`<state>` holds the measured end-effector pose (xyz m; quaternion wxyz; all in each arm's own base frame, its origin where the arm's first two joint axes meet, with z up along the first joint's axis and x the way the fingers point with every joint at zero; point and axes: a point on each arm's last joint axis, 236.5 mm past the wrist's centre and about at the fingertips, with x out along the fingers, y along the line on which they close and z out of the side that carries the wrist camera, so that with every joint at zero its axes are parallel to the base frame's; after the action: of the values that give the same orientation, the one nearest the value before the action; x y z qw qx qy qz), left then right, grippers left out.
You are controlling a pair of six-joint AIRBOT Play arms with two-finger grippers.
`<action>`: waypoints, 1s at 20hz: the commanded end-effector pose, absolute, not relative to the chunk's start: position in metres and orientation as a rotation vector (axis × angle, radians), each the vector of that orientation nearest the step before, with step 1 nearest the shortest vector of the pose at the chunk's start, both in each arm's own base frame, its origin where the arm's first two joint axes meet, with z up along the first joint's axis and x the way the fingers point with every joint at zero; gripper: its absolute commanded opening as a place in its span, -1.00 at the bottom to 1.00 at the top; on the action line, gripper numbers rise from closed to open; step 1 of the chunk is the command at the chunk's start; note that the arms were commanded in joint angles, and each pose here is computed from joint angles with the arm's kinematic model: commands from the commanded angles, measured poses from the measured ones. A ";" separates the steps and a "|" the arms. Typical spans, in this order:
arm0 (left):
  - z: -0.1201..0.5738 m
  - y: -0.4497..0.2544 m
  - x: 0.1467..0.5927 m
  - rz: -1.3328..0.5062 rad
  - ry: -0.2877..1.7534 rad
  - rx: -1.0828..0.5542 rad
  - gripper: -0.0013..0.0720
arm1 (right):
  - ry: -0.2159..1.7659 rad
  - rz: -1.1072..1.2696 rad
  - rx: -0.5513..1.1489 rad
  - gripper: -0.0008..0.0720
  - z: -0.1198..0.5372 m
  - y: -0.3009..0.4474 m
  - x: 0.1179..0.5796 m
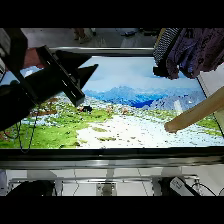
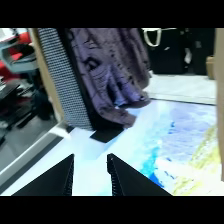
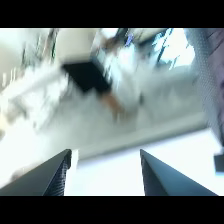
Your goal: Fold the clothes and pants, and hang the long-sleeved shirts on hangers.
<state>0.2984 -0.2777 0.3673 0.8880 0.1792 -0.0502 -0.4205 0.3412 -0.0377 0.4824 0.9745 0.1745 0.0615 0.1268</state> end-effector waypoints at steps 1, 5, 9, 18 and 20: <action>0.365 -0.239 0.330 -0.744 -0.035 0.292 -0.25 | 0.333 0.346 0.165 0.43 0.421 0.025 0.373; 0.365 -0.203 0.354 -0.640 -0.019 0.289 -0.25 | 0.444 0.467 0.106 0.43 0.381 0.077 0.393; 0.365 -0.172 0.370 -0.555 -0.006 0.288 -0.25 | 0.564 0.575 0.099 0.43 0.332 0.117 0.416; 0.363 -0.160 0.375 -0.524 0.005 0.289 -0.25 | 0.700 0.594 0.118 0.42 0.284 0.121 0.432; 0.363 -0.160 0.375 -0.524 0.005 0.289 -0.25 | 0.700 0.594 0.118 0.42 0.284 0.121 0.432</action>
<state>0.3749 -0.1609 0.3634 0.9552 0.1424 0.0022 -0.2596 0.4323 0.1198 0.2877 0.8974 0.0578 0.3324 0.2844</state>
